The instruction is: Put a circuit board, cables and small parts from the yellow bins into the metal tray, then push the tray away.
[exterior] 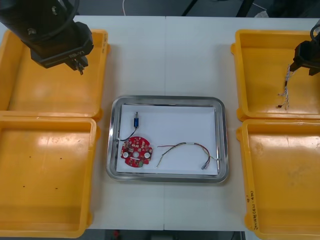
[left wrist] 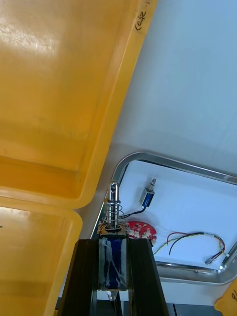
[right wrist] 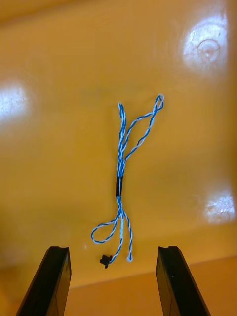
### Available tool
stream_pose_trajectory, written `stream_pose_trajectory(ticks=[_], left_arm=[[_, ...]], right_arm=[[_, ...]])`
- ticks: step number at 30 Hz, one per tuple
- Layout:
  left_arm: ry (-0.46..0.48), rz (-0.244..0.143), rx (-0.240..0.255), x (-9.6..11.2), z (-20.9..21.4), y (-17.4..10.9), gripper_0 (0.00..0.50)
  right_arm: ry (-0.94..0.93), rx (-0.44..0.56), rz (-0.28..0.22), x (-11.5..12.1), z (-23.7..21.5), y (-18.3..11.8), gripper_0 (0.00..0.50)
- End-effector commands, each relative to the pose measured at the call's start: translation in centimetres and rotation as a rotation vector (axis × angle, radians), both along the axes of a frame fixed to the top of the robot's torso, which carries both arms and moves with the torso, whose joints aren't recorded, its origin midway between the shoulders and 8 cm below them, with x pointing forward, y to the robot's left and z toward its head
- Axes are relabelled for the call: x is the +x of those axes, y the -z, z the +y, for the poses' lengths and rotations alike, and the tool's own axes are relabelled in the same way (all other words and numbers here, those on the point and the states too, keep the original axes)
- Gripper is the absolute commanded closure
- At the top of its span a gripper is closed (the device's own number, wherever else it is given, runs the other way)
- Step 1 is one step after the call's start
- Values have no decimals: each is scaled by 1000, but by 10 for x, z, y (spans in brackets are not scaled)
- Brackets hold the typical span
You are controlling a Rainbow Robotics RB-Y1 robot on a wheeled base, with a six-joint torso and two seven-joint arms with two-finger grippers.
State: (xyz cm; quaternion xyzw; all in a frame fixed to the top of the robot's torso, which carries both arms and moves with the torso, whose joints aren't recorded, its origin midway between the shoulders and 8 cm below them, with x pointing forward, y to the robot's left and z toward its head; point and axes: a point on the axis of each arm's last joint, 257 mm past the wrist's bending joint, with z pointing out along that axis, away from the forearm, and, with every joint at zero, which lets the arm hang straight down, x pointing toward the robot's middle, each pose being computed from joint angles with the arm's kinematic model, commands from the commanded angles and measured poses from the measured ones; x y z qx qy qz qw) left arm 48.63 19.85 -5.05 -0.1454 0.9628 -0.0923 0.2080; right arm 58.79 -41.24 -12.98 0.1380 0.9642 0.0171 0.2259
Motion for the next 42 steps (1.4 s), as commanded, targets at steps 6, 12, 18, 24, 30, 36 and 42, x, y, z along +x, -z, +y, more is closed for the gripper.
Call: stream_pose_trajectory(ticks=[6, 12, 18, 24, 30, 36, 42], left_arm=[[159, -25, 113, -14, 19, 12, 500], [214, -16, 150, -16, 23, 27, 500], [223, -37, 154, -13, 19, 27, 500], [246, -41, 161, -14, 16, 28, 500], [260, -51, 168, -15, 14, 25, 500], [265, -52, 174, -14, 15, 26, 500], [265, -52, 174, -14, 15, 25, 500]], right_arm=[[32, 8, -84, 28, -3, -29, 0], [48, 13, -91, 36, -6, -18, 0], [48, 12, -83, 37, -9, -3, 0], [42, 6, -95, 43, -10, 16, 0], [46, 10, -103, 47, -6, 29, 0], [34, 19, -95, 47, 5, 36, 0], [25, 8, -94, 47, 7, 51, 0]])
